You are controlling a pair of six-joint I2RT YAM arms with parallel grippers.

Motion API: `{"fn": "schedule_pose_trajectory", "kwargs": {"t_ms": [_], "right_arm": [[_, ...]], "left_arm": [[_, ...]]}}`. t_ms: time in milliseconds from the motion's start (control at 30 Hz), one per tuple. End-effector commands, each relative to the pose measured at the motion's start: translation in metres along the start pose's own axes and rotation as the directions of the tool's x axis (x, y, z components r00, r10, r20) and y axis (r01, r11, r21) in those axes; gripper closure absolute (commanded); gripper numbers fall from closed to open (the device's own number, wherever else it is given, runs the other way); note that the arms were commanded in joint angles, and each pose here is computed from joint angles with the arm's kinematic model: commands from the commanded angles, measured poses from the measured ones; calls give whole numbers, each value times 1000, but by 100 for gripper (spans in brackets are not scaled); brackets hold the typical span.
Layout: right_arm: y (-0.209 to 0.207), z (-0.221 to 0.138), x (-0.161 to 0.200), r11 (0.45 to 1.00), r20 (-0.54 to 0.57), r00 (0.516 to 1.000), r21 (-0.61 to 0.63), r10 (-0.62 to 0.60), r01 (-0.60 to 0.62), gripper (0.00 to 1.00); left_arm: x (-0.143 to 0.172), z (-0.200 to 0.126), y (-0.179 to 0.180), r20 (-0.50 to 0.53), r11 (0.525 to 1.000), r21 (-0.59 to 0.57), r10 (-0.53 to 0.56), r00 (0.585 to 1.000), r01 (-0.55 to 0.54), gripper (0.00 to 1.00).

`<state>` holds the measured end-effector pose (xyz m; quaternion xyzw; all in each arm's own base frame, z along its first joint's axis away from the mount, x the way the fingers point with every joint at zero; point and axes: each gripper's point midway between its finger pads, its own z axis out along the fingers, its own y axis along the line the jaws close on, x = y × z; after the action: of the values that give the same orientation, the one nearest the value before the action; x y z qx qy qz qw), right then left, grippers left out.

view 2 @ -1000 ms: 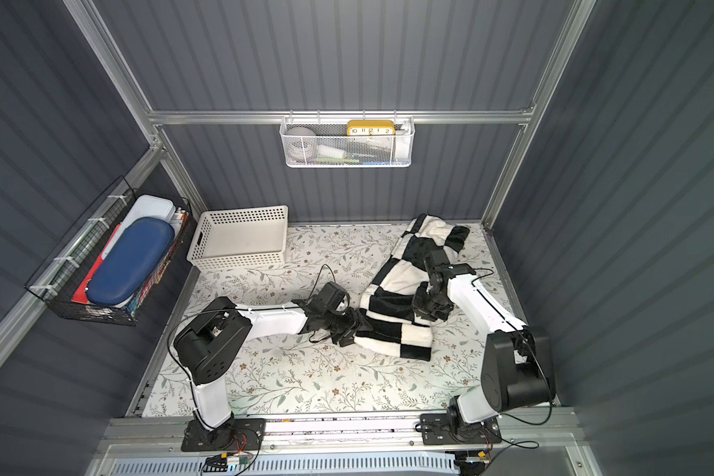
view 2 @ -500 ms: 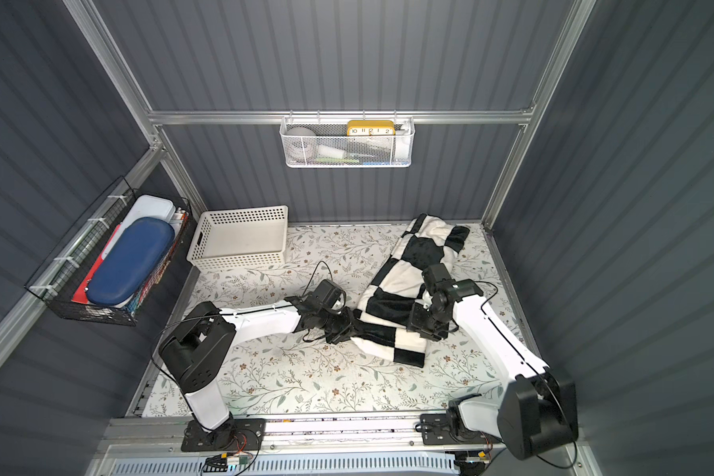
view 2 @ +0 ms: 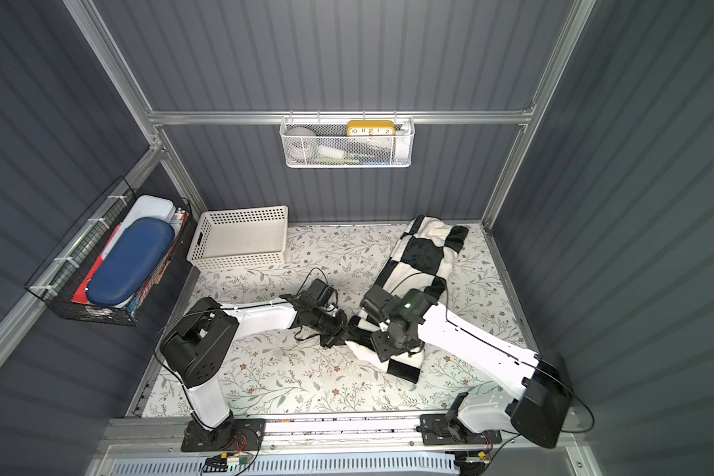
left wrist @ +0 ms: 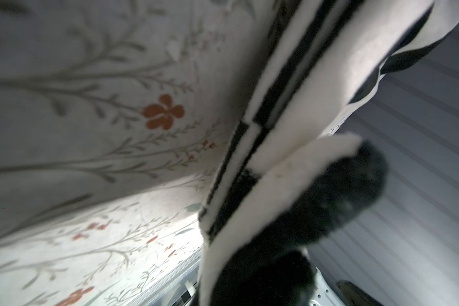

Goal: Roll up the pillowcase
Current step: Roll the pillowcase at the center of the board.

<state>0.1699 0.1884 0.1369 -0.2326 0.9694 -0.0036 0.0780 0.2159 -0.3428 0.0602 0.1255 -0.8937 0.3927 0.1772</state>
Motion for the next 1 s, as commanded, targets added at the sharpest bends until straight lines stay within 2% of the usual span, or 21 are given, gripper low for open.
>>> {"fn": "schedule_pose_trajectory", "kwargs": {"t_ms": [0, 100, 167, 267, 367, 500, 567, 733, 967], "right_arm": [[-4, 14, -7, 972, -14, 989, 182, -148, 149, 35], [4, 25, -14, 947, 11, 974, 236, -225, 216, 33], [20, 28, -19, 961, 82, 968, 162, -239, 223, 27], [33, 33, -21, 949, 133, 944, 143, -301, 282, 20], [57, 41, -7, 918, 70, 917, 98, -392, 385, 20], [92, 42, 23, 844, -8, 845, 39, -534, 534, 22], [107, 35, 26, 843, 17, 843, -1, -538, 538, 23], [87, 53, 14, 835, 40, 842, 162, -538, 526, 23], [100, 94, 17, 837, 0, 842, 105, -540, 537, 27]], "left_arm": [[6, -20, 18, -20, 996, -30, -89, 996, 89, 100], [8, -25, 31, -26, 994, -32, -107, 994, 106, 100], [15, -22, 45, -46, 992, -44, -124, 991, 122, 100], [24, -18, 66, -75, 988, -57, -150, 986, 146, 100], [32, -15, 77, -108, 986, -55, -163, 981, 158, 100], [27, -23, 86, -123, 988, -43, -151, 981, 146, 100], [19, -31, 88, -111, 989, -26, -151, 982, 149, 100], [-1, -51, 84, -66, 992, 3, -126, 990, 127, 100], [0, -55, 81, -69, 991, 14, -130, 989, 131, 100]]}}
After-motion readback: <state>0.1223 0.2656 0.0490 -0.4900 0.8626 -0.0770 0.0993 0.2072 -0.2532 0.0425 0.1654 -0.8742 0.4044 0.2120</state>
